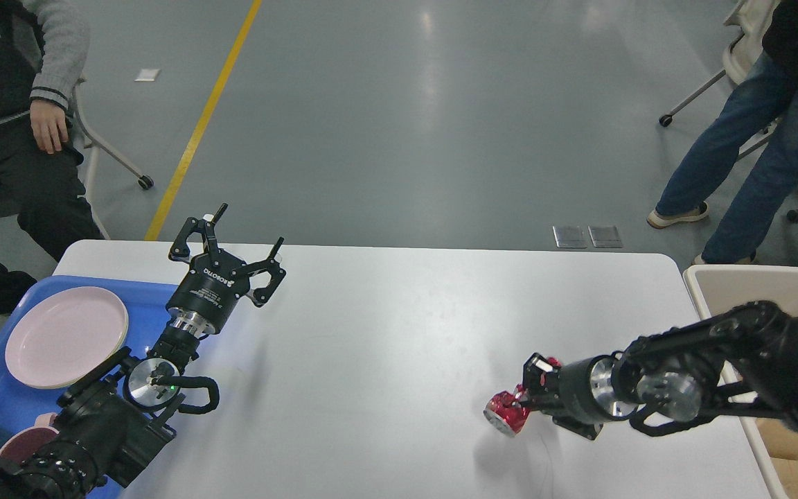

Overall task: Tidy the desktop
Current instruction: 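Lift the red can and drop it into the white bin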

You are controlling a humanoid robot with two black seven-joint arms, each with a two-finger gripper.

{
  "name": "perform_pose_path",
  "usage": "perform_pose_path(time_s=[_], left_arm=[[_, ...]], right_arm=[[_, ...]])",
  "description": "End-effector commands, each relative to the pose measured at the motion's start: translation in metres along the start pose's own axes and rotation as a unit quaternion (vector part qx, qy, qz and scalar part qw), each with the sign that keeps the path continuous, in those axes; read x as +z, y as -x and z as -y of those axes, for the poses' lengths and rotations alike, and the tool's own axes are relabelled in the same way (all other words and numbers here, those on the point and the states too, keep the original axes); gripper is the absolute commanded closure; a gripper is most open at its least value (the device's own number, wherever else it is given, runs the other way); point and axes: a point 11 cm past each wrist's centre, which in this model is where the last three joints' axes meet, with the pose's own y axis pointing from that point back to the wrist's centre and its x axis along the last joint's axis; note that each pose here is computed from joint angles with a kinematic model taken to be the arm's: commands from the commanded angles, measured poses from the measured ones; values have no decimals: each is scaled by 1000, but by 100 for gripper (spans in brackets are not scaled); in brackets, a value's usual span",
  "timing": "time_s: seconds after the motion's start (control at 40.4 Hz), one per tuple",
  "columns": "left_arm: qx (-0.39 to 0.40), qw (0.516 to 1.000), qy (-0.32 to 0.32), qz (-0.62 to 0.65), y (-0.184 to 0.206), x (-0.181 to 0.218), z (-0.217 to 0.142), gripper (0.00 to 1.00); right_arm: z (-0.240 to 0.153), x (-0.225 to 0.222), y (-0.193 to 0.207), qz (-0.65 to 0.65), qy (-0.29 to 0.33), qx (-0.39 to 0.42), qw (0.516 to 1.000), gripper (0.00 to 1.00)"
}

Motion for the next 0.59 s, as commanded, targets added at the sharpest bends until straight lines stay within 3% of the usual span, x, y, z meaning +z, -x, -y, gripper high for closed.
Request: perform_pose_path(time_s=[0.0,0.124,0.272,0.346,0.569], left_arm=[[0,1000,0,0,0,0,0,3],[0,1000,0,0,0,0,0,3],[0,1000,0,0,0,0,0,3],[1,1000,0,0,0,0,0,3],[0,1000,0,1,0,0,0,3]], right_arm=[[-76,-52,-22,-188,17,1,982,100],[-112,-87,-17,-273,22,-18,962,100],[-113,-87,-29,-295,40,-3,955,100],[-104,-66,-50,-291,70,18,954,100],[-74,42,-178,-245,191,170,935,100]])
